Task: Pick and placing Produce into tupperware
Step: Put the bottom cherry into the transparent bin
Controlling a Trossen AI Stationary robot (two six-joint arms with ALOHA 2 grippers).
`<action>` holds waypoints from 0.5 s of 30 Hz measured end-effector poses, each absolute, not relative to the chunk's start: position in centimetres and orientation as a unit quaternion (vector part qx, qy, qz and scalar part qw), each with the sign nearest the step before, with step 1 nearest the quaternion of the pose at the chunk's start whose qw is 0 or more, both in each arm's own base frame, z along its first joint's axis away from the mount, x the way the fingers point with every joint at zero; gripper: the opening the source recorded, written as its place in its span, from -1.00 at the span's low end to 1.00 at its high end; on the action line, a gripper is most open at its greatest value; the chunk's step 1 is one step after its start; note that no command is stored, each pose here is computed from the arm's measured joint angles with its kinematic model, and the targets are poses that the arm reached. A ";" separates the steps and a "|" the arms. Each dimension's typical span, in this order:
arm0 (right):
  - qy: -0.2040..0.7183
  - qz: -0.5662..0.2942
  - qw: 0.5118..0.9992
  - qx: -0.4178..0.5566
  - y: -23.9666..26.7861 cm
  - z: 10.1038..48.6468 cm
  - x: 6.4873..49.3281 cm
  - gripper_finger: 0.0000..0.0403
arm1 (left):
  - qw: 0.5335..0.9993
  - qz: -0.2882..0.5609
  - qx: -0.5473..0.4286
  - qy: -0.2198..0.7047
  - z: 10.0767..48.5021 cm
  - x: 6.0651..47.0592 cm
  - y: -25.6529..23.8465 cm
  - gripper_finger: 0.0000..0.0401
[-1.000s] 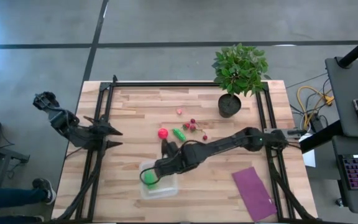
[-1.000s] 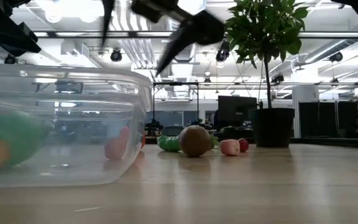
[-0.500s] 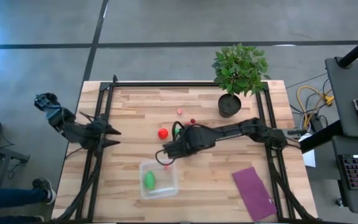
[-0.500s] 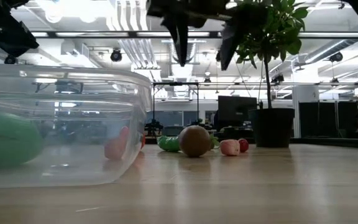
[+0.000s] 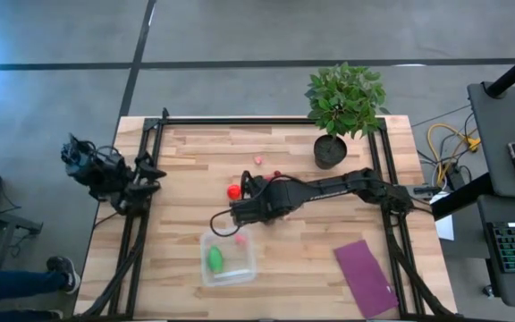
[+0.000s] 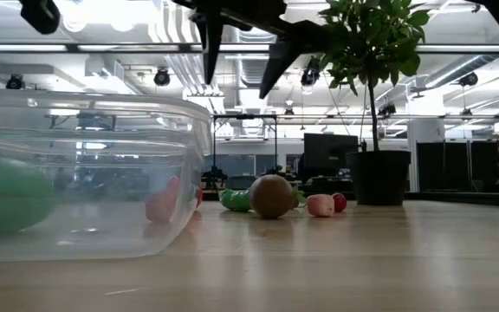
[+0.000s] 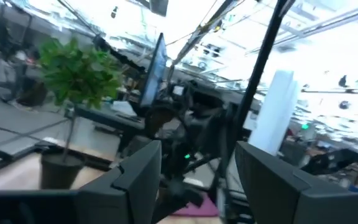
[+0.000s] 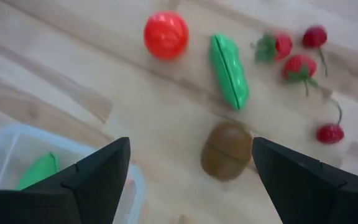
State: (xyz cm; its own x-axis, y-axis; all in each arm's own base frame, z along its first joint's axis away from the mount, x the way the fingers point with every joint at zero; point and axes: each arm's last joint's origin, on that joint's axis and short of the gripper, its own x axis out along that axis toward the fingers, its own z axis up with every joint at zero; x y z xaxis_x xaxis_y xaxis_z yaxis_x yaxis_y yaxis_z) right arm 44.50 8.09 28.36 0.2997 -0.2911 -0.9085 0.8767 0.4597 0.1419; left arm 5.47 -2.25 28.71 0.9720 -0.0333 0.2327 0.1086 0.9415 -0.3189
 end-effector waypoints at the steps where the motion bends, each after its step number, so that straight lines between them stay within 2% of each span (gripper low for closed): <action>1: 0.435 -0.403 0.734 0.332 7.9 28.4 44.5 0.63 | 0.979 -0.032 -0.164 -0.113 28.2 5.4 -2.2 -0.04; 15: 0.470 -0.403 0.719 0.316 1.4 28.0 45.1 0.63 | 0.983 0.009 -0.171 -0.064 23.5 6.8 -3.1 -0.04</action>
